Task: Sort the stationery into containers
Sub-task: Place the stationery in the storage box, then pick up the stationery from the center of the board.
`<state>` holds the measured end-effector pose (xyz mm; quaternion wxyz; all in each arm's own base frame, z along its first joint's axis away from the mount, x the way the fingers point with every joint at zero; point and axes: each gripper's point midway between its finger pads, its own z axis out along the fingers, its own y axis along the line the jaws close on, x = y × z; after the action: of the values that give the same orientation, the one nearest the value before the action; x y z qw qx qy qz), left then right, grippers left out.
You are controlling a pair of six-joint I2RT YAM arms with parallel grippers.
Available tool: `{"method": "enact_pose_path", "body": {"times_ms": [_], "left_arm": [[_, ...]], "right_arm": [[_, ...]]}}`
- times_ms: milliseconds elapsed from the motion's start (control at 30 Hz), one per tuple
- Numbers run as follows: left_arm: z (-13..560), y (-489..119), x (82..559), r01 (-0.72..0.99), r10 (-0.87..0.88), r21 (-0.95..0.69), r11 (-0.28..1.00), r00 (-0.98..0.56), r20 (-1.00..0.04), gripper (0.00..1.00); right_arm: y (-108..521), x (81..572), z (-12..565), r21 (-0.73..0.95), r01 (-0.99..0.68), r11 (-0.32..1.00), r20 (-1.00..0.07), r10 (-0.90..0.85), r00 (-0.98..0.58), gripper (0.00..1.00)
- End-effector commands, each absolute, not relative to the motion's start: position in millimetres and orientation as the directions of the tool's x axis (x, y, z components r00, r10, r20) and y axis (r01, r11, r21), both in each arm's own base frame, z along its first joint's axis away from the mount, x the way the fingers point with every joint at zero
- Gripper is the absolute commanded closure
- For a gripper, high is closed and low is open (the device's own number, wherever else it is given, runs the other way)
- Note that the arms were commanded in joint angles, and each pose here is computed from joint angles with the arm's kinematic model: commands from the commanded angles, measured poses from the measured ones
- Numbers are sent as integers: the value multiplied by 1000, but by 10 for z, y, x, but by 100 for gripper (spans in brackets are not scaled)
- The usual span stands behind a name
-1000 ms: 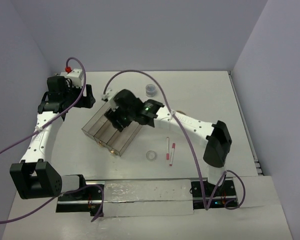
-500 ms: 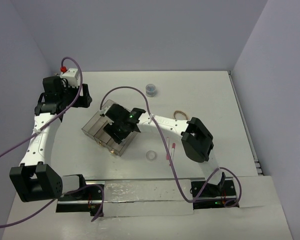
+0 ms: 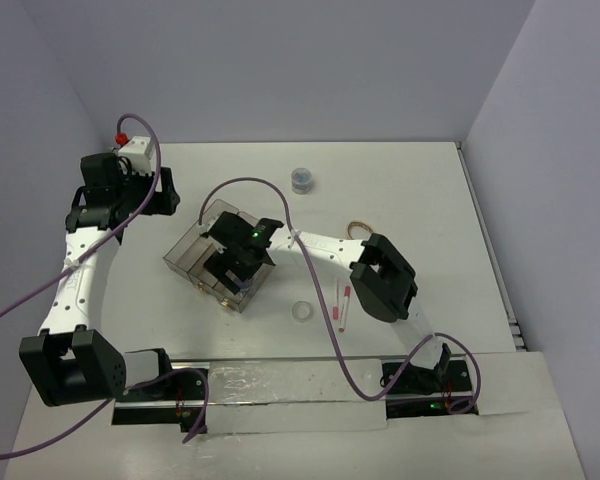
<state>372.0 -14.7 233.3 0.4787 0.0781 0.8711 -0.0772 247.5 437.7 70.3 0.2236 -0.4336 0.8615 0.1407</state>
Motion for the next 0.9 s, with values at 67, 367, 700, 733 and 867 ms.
{"method": "enact_pose_path", "body": {"times_ms": [67,367,700,733,867], "left_arm": [[2578,-66,3671,194,71,-27,981,-480,-875,13],[2620,6,3633,160,47,-35,987,-481,-876,12],[2587,47,3458,134,41,-32,990,-504,-863,12],[2588,59,3454,132,45,-26,991,-504,-862,12],[2545,99,3446,115,48,-13,993,-506,-861,12]], "right_arm": [[4537,2653,1318,12,-835,551,-613,-655,-441,1],[3982,3697,2723,90,-655,750,-820,-317,-476,0],[2766,5710,2257,189,-115,975,-839,100,-534,0],[2748,5780,2158,190,-105,976,-836,105,-538,1],[2808,5955,1756,189,-106,976,-828,101,-552,2]]}}
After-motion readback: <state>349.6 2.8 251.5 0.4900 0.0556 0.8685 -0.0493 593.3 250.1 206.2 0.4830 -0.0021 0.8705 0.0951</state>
